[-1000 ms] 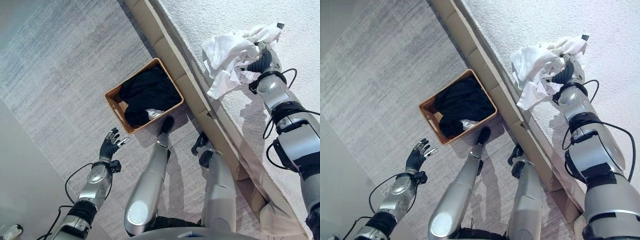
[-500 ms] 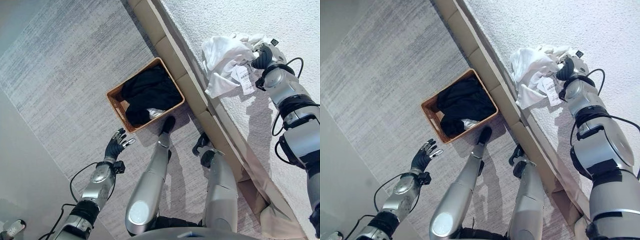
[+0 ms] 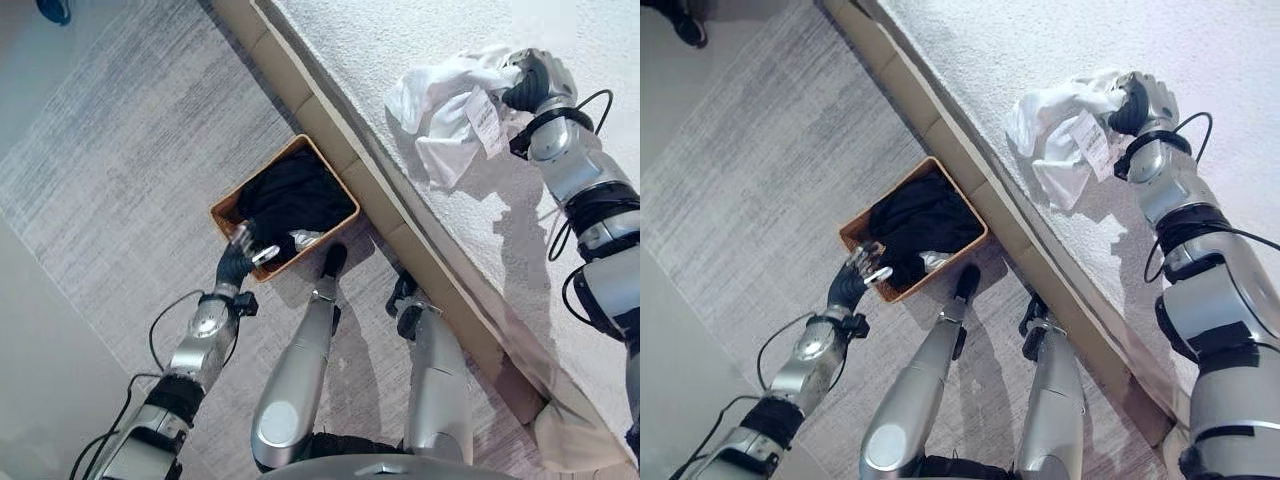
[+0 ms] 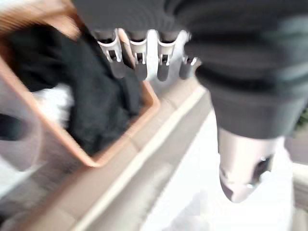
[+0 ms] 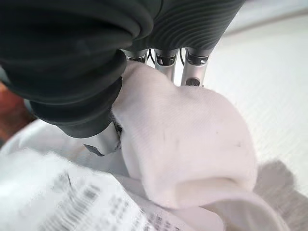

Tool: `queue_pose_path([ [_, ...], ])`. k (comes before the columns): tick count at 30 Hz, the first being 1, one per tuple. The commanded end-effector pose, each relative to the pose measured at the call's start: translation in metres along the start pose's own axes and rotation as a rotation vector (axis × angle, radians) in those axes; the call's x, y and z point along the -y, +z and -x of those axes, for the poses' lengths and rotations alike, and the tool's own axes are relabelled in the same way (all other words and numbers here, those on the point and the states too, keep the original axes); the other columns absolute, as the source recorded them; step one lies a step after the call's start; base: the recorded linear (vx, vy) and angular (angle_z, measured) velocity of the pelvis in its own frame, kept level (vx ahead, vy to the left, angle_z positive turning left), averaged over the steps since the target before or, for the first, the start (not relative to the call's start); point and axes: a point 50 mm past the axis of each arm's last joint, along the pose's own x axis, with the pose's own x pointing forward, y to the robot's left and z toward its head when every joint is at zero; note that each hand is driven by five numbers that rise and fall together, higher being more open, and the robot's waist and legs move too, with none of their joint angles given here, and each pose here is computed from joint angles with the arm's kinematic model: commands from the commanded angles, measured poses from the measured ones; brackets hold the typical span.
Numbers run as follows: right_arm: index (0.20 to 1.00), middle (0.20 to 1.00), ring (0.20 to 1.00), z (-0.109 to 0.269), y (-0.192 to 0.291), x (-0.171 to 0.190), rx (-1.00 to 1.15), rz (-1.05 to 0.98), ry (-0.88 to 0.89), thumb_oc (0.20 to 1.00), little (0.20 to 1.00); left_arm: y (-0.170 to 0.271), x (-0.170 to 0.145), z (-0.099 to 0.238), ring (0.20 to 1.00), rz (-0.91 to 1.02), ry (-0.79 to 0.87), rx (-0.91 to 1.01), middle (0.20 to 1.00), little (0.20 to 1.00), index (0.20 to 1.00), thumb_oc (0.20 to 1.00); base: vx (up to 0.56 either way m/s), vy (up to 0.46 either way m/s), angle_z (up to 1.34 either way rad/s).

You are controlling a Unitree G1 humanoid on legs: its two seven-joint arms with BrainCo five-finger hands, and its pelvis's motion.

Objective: Pick up clothes into the bucket

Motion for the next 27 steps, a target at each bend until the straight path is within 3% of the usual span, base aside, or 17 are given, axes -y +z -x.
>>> queue_pose_path([
  [1,0.200,0.200,0.200,-0.002,0.019,0.035,0.144,-0.057,-0.130,0.200,0.200,0.034,0.002,-0.004,1.000,-0.062,-0.036,0.166,1.000,1.000,1.000,1.000,0.01,0.064,-0.38],
  [9,0.200,0.200,0.200,0.007,0.037,0.033,0.259,-0.185,-0.061,0.200,0.200,0.084,0.015,-0.018,1.000,-0.152,-0.115,0.347,1.000,1.000,1.000,1.000,0.05,0.047,-0.47],
  [19,0.200,0.200,0.200,0.039,0.058,0.024,0.446,-0.380,0.210,0.200,0.200,0.112,0.023,-0.030,1.000,-0.600,-0.097,0.451,1.000,1.000,1.000,1.000,0.13,-0.009,-0.31],
  [27,0.200,0.200,0.200,0.064,0.066,0.006,0.501,-0.560,0.407,0.200,0.200,0.111,0.056,-0.036,1.000,-0.598,-0.198,0.471,1.000,1.000,1.000,1.000,0.08,-0.014,-0.05],
])
